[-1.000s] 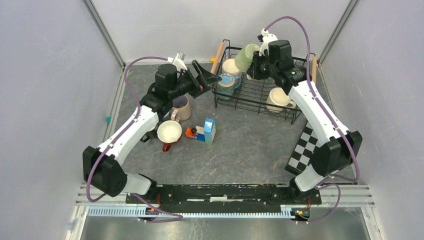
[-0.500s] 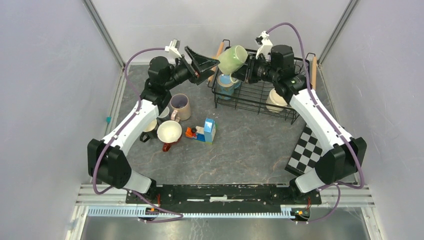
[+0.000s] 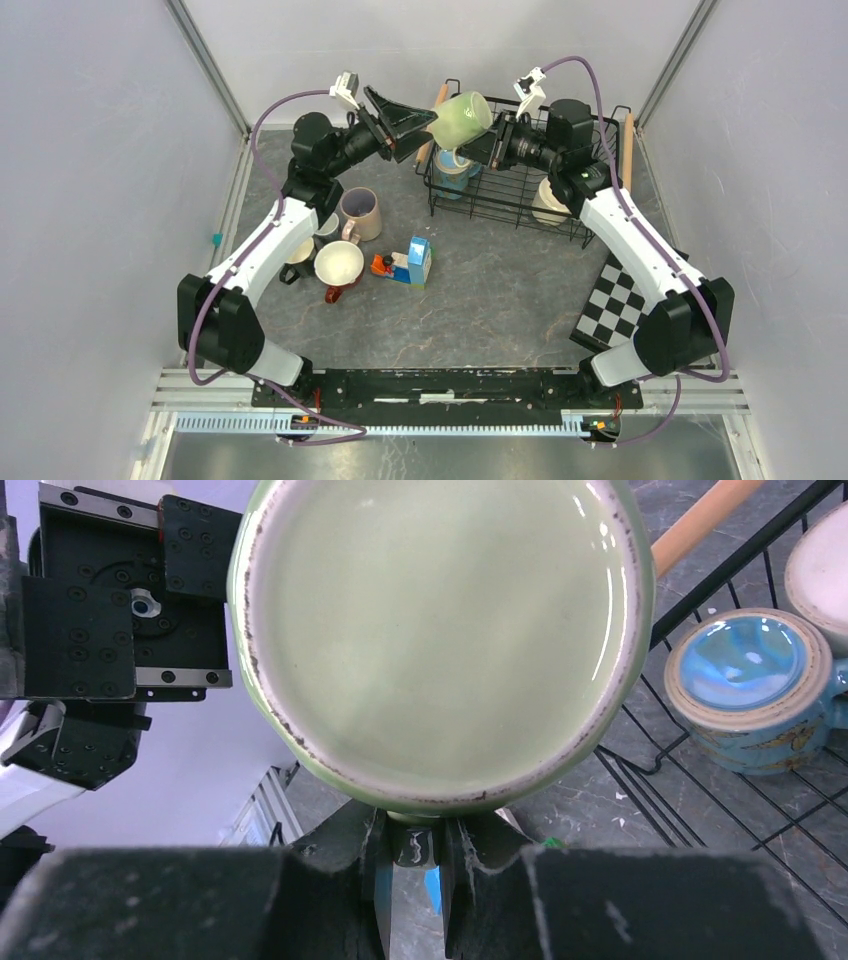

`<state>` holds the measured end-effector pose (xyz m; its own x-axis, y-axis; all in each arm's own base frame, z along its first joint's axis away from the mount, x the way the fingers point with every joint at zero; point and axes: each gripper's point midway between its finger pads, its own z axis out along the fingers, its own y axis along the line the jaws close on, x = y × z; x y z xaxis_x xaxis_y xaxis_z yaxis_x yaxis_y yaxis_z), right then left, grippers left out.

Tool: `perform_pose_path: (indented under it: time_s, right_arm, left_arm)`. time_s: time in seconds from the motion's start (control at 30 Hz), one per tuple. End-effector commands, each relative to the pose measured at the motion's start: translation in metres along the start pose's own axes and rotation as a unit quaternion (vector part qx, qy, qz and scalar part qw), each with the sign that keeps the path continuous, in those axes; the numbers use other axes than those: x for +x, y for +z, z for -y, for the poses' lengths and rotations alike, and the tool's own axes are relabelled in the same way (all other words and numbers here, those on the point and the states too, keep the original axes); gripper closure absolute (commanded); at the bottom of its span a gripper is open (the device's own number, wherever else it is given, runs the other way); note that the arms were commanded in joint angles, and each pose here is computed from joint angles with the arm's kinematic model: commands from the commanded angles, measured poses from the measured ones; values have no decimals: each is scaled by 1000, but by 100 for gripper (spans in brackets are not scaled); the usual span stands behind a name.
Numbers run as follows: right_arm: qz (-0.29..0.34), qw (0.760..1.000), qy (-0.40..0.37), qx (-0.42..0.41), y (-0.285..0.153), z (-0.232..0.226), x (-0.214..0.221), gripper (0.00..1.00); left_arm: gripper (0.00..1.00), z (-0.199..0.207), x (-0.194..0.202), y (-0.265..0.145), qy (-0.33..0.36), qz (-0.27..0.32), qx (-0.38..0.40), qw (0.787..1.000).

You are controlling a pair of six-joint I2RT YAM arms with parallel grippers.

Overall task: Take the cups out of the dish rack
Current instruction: Place the cup at the center of the board.

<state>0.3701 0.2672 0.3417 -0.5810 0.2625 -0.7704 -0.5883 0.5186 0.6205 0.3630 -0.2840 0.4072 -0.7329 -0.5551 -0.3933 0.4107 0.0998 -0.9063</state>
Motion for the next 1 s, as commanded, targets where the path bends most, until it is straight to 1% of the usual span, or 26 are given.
perform_pose_path:
  time_s: [0.0,0.23,0.43,0.5,0.67,0.8,0.97]
  right_arm:
    - [64,991,-64,-98,-21,-66,-40,100]
    - [66,991,-68,-94,-23,-66,-41,100]
    - [58,988,-54,-129,-22,-74,-34,100]
    - [56,987,-46,-146,-21,-78,-31,100]
    - [51,983,-35,-174,-20,-84,-25,100]
    - [48,977,-32,-204,-21,-92,-23,100]
    - [43,971,-22,-235,-23,-99,-18,100]
  left_arm:
    - [4,4,0,-2,-14,-3,16,1000]
    - [4,1,-6,-9,-5,0,5,1000]
    - [6,23,-4,-7,-3,-19,55,998]
    - [8,34,-3,-7,-11,-26,85,996]
    - [16,56,-1,-10,-50,-42,152,986]
    - [23,62,2,-11,-66,-52,169,982]
    - [28,71,6,-10,-74,-63,183,978]
